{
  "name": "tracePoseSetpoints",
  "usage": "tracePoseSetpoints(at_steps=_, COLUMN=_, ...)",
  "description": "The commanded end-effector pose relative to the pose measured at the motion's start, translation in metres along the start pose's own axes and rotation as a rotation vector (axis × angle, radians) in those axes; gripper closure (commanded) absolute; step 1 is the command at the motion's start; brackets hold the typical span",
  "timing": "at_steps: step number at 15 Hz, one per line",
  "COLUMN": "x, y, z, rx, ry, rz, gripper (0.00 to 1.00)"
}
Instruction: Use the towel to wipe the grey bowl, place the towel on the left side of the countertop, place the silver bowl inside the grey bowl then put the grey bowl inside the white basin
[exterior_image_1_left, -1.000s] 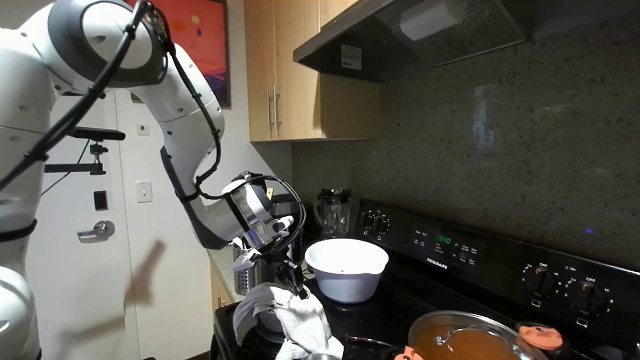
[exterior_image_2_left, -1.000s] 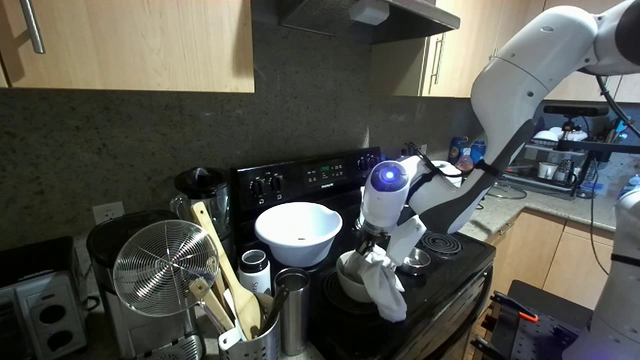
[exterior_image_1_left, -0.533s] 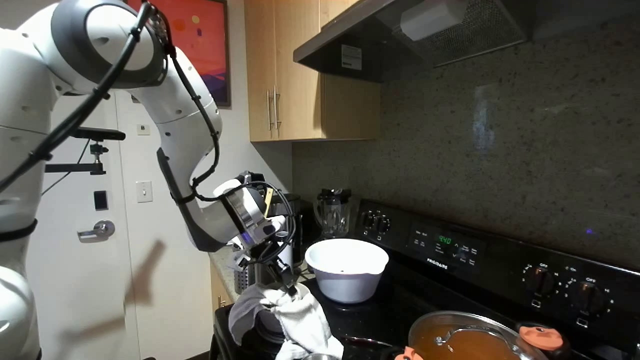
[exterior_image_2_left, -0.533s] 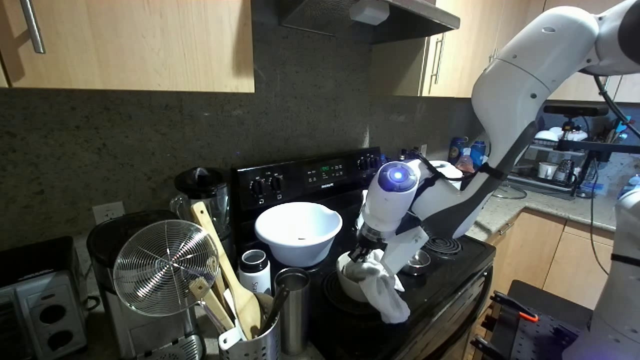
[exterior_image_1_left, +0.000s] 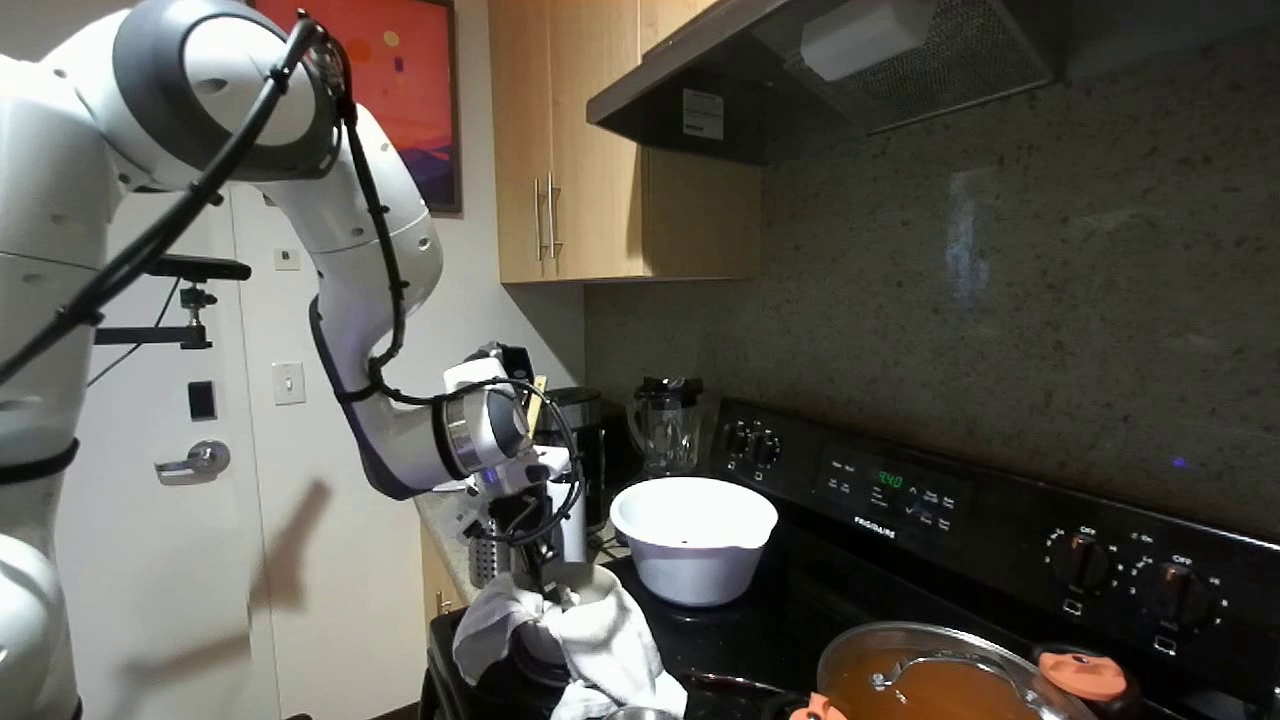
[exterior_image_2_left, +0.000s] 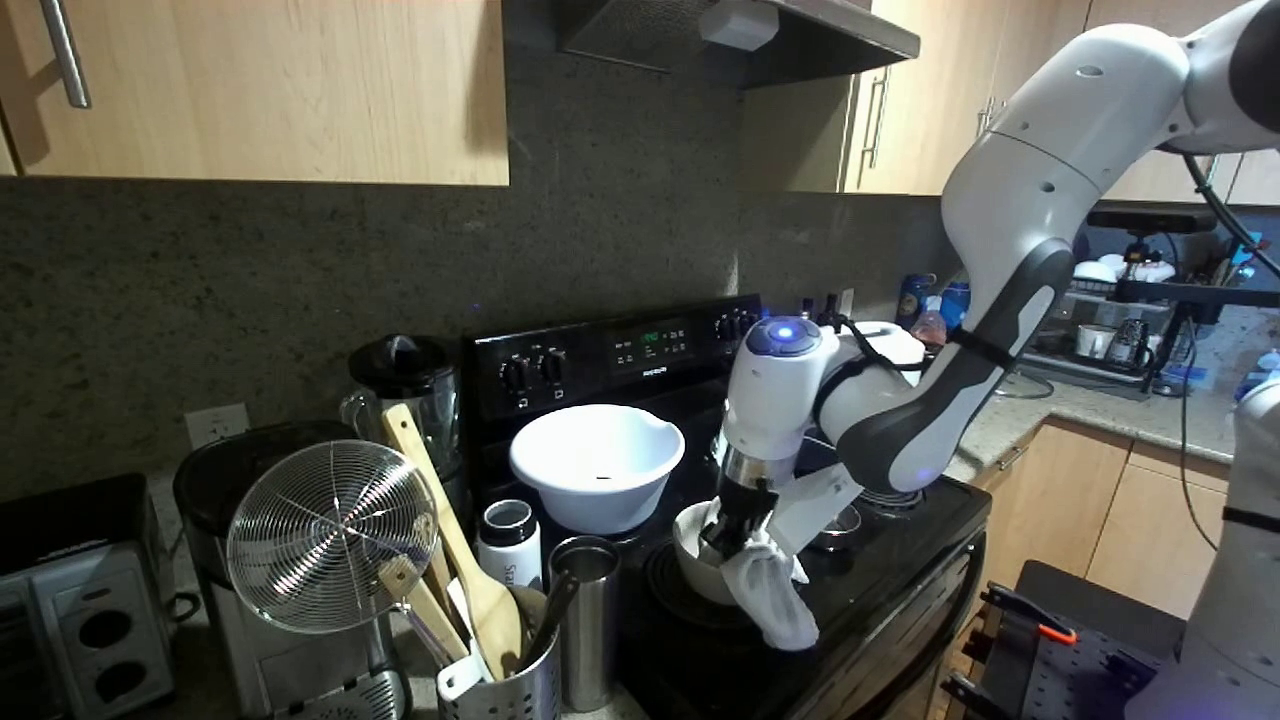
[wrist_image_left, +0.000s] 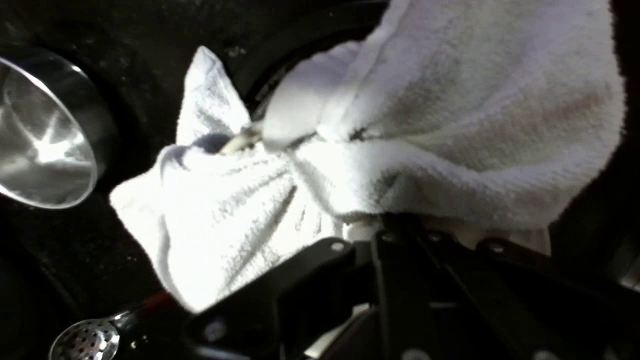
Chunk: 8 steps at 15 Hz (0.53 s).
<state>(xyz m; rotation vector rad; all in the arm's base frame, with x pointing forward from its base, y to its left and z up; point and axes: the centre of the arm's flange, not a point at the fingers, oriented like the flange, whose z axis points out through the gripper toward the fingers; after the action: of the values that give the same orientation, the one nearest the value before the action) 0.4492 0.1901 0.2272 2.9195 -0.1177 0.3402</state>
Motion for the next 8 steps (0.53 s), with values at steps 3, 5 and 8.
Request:
tracePoseSetpoints(at_steps=3, x=0.007, y=0.008, z=-0.037, rx=-0.133, ry=0.044, rz=-0.068, gripper=0.95)
tracePoseSetpoints(at_steps=5, x=0.013, y=0.005, z=-0.066, rx=-0.102, ry=0.071, rz=-0.065, gripper=0.95)
tracePoseSetpoints(at_steps=8, x=0.027, y=-0.003, z=-0.127, rx=-0.032, ry=0.146, rz=-0.096, gripper=0.96)
